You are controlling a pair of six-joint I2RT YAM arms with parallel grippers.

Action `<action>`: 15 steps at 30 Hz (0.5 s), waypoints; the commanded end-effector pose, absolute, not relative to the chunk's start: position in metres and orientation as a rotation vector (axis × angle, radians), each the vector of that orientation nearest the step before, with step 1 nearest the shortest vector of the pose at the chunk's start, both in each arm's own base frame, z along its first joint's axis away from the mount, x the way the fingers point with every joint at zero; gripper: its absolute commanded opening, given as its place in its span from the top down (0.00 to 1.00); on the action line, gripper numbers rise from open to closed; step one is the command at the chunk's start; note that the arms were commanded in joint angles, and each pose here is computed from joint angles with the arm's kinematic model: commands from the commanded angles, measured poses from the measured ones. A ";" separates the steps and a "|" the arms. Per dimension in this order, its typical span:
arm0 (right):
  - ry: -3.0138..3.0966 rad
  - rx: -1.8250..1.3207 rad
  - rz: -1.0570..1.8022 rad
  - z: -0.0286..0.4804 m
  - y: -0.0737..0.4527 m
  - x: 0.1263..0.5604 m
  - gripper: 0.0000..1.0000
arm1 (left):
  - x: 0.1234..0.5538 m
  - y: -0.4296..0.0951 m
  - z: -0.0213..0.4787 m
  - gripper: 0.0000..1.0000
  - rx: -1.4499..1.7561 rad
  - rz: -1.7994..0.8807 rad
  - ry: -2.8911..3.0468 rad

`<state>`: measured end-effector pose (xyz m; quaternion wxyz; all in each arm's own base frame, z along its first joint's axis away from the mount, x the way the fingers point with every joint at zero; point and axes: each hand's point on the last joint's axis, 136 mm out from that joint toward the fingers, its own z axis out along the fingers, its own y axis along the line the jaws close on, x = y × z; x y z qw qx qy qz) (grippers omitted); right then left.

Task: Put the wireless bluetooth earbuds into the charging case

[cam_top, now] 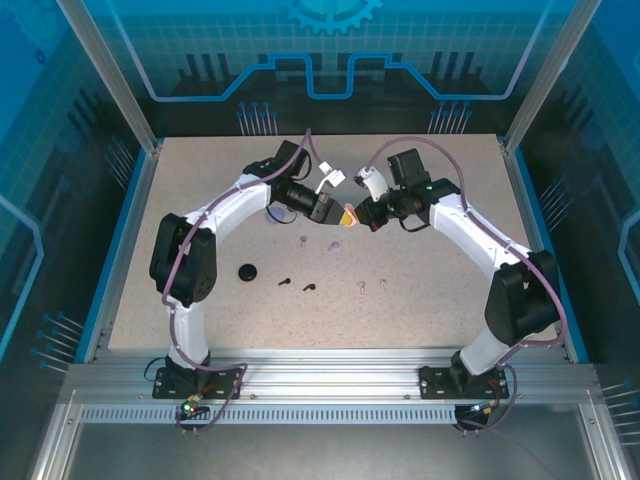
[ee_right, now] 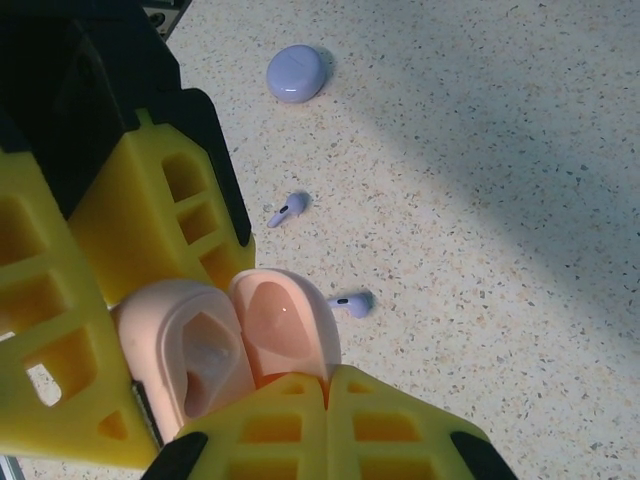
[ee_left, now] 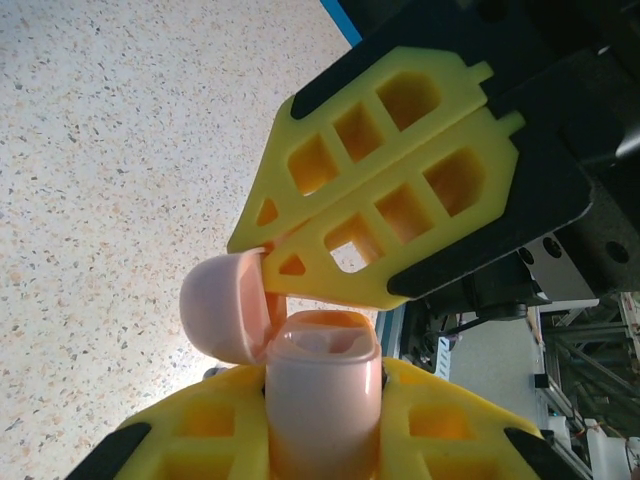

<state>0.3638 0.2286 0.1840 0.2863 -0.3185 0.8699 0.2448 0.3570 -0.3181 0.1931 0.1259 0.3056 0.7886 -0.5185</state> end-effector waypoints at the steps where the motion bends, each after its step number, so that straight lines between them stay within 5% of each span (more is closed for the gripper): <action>1: 2.287 -0.838 0.684 0.199 0.238 0.370 0.98 | 0.352 -0.321 0.202 1.00 0.922 -1.536 2.243; 9: 2.275 -0.608 0.704 0.228 0.201 0.379 0.56 | 0.352 -0.314 0.205 1.00 0.898 -1.501 2.217; 15: 2.280 -0.385 0.680 0.244 0.165 0.368 0.40 | 0.350 -0.306 0.210 1.00 0.862 -1.468 2.183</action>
